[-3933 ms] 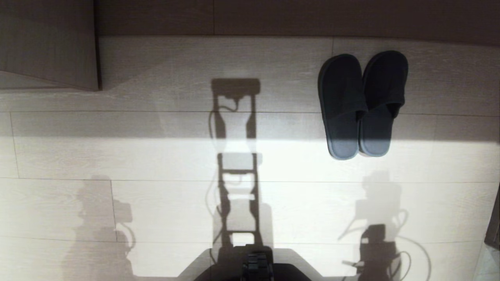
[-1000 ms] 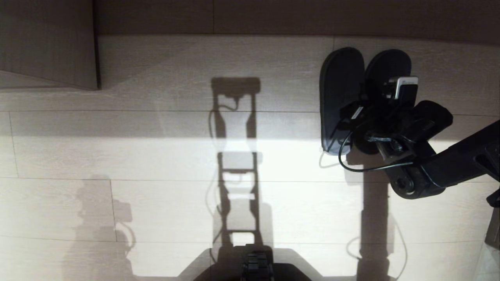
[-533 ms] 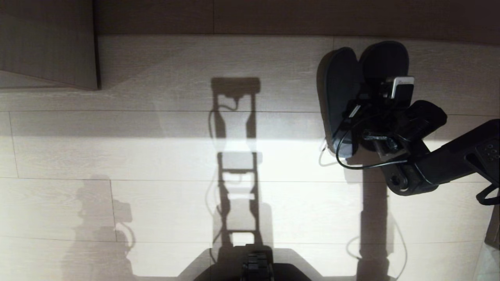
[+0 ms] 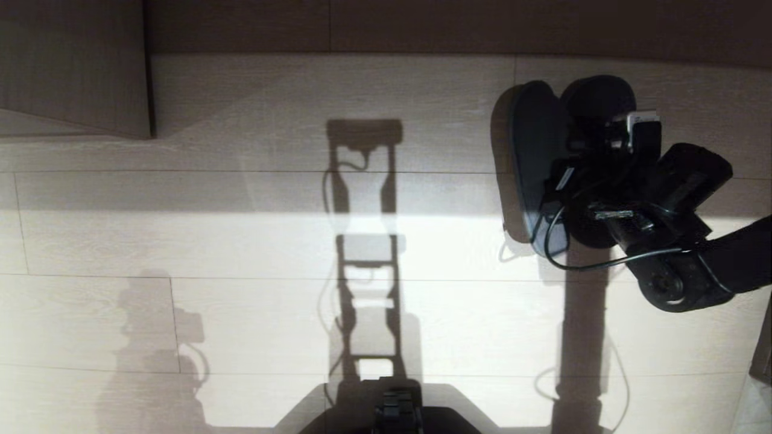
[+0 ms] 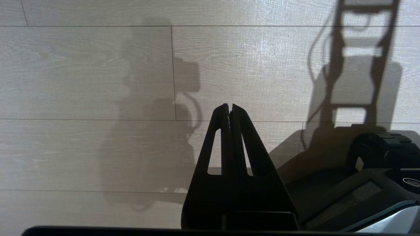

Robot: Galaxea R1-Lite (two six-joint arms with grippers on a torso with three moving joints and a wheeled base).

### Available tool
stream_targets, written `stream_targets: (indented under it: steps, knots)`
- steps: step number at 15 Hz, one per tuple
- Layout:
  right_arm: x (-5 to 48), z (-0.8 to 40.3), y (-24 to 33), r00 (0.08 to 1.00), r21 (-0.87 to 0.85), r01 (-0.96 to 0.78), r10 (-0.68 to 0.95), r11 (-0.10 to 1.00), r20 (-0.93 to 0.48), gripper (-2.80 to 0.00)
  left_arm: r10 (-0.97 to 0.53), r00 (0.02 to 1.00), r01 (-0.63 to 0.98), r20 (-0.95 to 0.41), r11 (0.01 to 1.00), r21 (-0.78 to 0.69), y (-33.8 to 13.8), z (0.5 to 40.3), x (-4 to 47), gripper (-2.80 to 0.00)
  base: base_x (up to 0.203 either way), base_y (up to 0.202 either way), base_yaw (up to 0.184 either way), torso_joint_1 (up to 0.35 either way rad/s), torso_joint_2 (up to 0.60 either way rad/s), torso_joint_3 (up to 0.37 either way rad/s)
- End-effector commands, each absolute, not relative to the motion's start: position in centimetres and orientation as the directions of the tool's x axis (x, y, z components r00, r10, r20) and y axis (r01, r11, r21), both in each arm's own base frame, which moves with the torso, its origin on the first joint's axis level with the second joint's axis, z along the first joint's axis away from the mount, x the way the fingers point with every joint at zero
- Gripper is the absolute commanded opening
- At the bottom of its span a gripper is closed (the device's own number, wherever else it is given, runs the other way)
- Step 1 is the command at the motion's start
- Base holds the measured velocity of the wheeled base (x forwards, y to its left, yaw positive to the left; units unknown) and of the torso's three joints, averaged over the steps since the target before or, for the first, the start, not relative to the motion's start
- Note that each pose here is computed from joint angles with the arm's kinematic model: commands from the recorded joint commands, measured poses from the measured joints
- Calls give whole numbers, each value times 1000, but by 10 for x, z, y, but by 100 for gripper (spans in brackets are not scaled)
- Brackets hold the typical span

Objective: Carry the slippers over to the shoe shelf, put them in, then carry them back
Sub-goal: Pick up the slippers on the floor, then place the slippers into the shoe cabinet

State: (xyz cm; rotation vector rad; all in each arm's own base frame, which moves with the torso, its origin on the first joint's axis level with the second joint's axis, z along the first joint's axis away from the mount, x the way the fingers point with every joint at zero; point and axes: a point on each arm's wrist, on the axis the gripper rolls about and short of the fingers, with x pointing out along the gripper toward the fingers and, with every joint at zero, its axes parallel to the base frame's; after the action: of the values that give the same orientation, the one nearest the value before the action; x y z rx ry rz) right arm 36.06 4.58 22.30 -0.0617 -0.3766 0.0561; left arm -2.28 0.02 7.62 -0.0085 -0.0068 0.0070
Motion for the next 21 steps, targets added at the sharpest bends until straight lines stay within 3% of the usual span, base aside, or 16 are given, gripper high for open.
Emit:
stream_targets:
  steps: [1, 3, 5, 8, 11, 21]
  knots:
    - [299, 280, 40, 896, -67, -58, 82, 996, 437, -280, 9, 1000, -9, 8, 1000, -9, 0, 76, -23, -280, 0, 0, 0, 0, 0, 0]
    - [225, 314, 32, 881, -71, -90, 112, 993, 460, -280, 8, 1000, -8, 8, 1000, -9, 0, 76, -23, -280, 0, 0, 0, 0, 0, 0]
    - [181, 310, 27, 910, -78, -124, 145, 989, 389, -280, 9, 1000, -9, 8, 1000, -9, 0, 76, -23, -280, 0, 0, 0, 0, 0, 0]
    - [91, 313, 14, 903, -82, -131, 153, 988, 401, -280, 8, 1000, -8, 8, 1000, -9, 0, 76, -23, -280, 0, 0, 0, 0, 0, 0]
    - [21, 289, 3, 924, -85, -127, 149, 988, 353, -280, 8, 1000, -8, 8, 1000, -9, 0, 76, -23, -280, 0, 0, 0, 0, 0, 0]
    - [-53, 177, 0, 964, -84, -34, 55, 996, 262, -280, 9, 1000, -9, 8, 1000, -8, 0, 76, -23, -280, 0, 0, 0, 0, 0, 0]
